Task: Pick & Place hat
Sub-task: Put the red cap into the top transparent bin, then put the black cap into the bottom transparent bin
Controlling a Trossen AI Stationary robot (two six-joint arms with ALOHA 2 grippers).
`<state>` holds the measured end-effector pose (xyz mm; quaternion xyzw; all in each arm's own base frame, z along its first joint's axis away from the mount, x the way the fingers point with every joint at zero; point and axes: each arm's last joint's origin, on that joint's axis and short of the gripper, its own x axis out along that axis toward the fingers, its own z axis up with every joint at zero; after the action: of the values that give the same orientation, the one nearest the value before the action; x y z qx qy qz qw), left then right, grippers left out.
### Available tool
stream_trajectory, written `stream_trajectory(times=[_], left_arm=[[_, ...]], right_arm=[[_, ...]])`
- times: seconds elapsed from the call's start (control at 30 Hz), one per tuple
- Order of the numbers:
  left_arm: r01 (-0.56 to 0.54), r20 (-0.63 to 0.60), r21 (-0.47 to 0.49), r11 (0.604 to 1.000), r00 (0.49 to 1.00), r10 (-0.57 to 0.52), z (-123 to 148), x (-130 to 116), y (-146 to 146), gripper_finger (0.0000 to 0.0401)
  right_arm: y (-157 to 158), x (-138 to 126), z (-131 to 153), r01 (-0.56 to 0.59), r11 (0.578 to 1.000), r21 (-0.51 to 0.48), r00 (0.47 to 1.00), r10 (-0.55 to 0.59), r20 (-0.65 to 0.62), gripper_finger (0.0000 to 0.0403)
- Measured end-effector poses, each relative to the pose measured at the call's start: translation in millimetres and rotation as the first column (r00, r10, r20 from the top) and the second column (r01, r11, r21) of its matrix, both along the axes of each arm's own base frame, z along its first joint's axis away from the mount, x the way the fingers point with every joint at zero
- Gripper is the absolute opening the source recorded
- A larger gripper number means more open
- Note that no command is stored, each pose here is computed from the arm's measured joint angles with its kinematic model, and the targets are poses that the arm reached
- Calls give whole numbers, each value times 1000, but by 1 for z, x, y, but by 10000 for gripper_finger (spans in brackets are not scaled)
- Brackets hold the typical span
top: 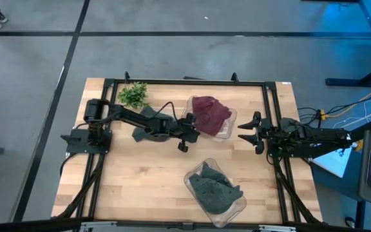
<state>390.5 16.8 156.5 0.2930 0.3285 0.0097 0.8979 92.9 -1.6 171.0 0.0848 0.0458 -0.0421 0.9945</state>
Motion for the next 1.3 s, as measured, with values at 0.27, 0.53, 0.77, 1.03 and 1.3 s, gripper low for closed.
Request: stream_trajectory(times=[0.27, 0.53, 0.77, 1.03, 1.3], left_arm=[[-36, 77, 78, 996, 997, 30, 2, 13, 20, 2], [-115, 131, 79, 990, 986, 104, 7, 12, 51, 2], [-188, 187, 86, 978, 967, 170, 12, 9, 76, 2], [-202, 273, 67, 977, 946, 176, 50, 0, 73, 2], [-154, 247, 3, 988, 958, 149, 99, -30, 59, 2]], right_arm=[[0, 0, 0, 0, 1000, 0, 1000, 0, 0, 213], [0, 0, 0, 0, 1000, 0, 1000, 0, -1, 213], [0, 0, 0, 0, 1000, 0, 1000, 0, 0, 213], [0, 0, 0, 0, 1000, 0, 1000, 0, 0, 213], [0, 0, 0, 0, 1000, 0, 1000, 0, 0, 213]])
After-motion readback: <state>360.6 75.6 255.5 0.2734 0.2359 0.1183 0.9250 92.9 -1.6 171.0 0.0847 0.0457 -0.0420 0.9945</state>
